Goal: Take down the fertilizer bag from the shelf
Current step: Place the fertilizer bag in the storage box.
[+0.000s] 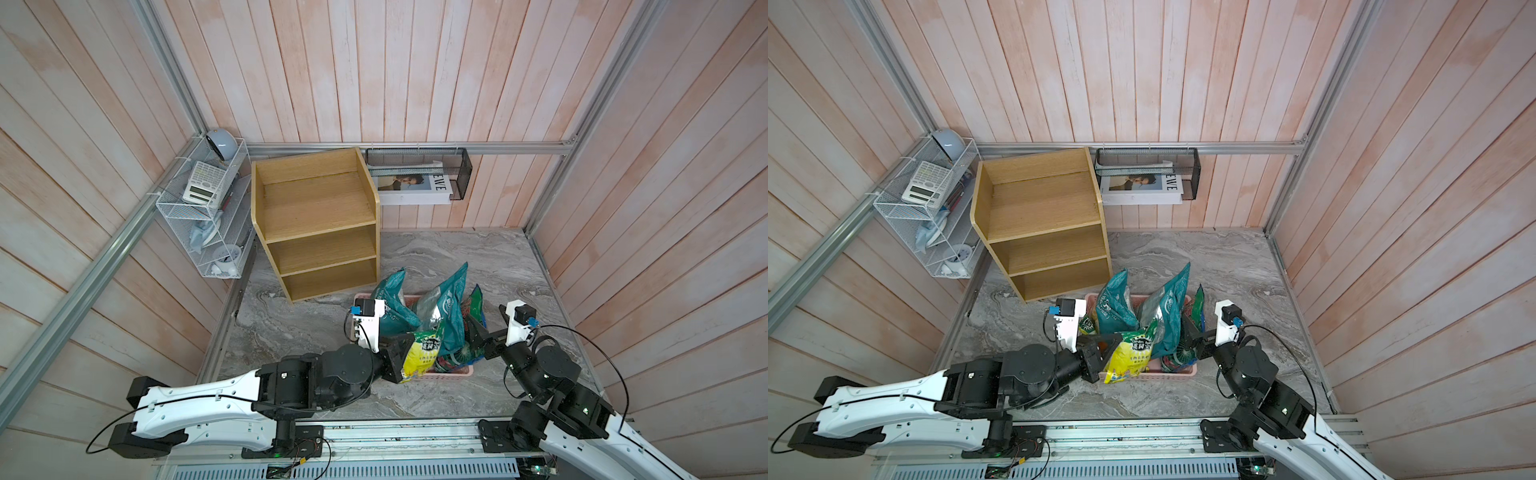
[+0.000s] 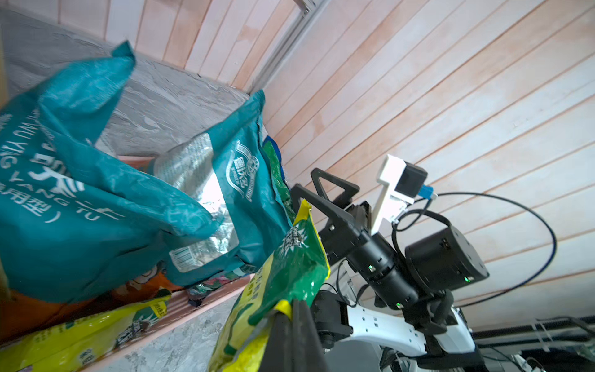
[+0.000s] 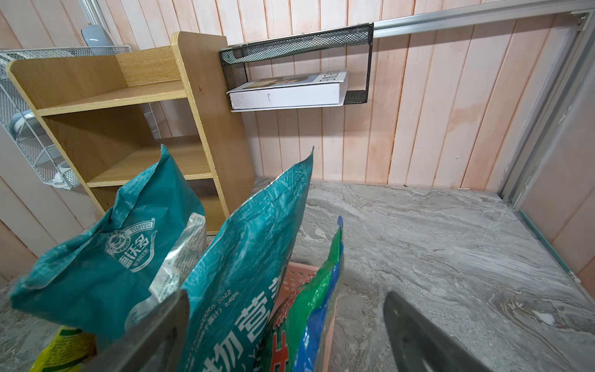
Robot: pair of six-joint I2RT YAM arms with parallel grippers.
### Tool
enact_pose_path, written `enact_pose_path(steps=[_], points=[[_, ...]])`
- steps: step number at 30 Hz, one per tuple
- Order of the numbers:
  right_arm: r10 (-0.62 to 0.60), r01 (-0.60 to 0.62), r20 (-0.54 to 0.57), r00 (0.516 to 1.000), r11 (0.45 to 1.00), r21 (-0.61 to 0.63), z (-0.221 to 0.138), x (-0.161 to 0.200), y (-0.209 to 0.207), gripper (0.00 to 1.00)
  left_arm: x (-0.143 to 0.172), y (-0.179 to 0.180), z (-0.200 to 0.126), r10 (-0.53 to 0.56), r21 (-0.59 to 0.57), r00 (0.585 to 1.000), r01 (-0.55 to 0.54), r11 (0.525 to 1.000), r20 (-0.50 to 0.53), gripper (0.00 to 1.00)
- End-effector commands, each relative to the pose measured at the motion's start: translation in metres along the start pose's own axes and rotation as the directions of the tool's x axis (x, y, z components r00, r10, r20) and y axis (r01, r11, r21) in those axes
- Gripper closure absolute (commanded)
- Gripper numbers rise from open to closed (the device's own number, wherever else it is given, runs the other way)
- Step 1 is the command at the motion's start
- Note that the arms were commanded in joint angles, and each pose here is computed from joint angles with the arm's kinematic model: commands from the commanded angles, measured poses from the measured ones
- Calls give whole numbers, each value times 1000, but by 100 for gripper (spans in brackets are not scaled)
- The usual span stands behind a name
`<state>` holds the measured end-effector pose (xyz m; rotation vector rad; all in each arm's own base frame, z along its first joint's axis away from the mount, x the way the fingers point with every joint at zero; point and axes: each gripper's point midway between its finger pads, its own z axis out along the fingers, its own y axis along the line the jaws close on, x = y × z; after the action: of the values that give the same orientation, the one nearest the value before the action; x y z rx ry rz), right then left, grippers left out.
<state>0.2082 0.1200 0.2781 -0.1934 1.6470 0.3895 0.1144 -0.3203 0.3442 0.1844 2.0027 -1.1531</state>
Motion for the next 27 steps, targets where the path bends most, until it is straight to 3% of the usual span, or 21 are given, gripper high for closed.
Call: enact_pose_path(steps=[1, 6, 10, 14, 20, 23, 27], points=[[-4, 4, 17, 1000, 1000, 15, 0, -5, -2, 2, -14, -29, 2, -18, 99, 998, 12, 995, 57, 100], [0, 0, 22, 1000, 1000, 23, -2, -5, -4, 2, 24, -68, 22, 106, 332, 994, -97, 938, -9, 100], [9, -10, 37, 999, 1000, 22, -6, -7, -6, 2, 42, -69, 40, 138, 341, 989, -112, 933, -53, 100], [14, -15, 45, 999, 1000, 23, -8, -8, -8, 2, 63, -61, 66, 117, 360, 981, -54, 932, -156, 100], [14, -15, 45, 999, 1000, 24, -8, -8, -8, 2, 66, -35, 91, 90, 315, 981, -32, 949, -171, 100], [13, -14, 44, 999, 1000, 24, -8, -8, -8, 2, 69, -22, 107, 48, 380, 977, 35, 924, -207, 100], [14, -15, 47, 999, 1000, 25, -8, -8, -8, 2, 80, -16, 122, 104, 475, 956, 41, 879, -275, 100]])
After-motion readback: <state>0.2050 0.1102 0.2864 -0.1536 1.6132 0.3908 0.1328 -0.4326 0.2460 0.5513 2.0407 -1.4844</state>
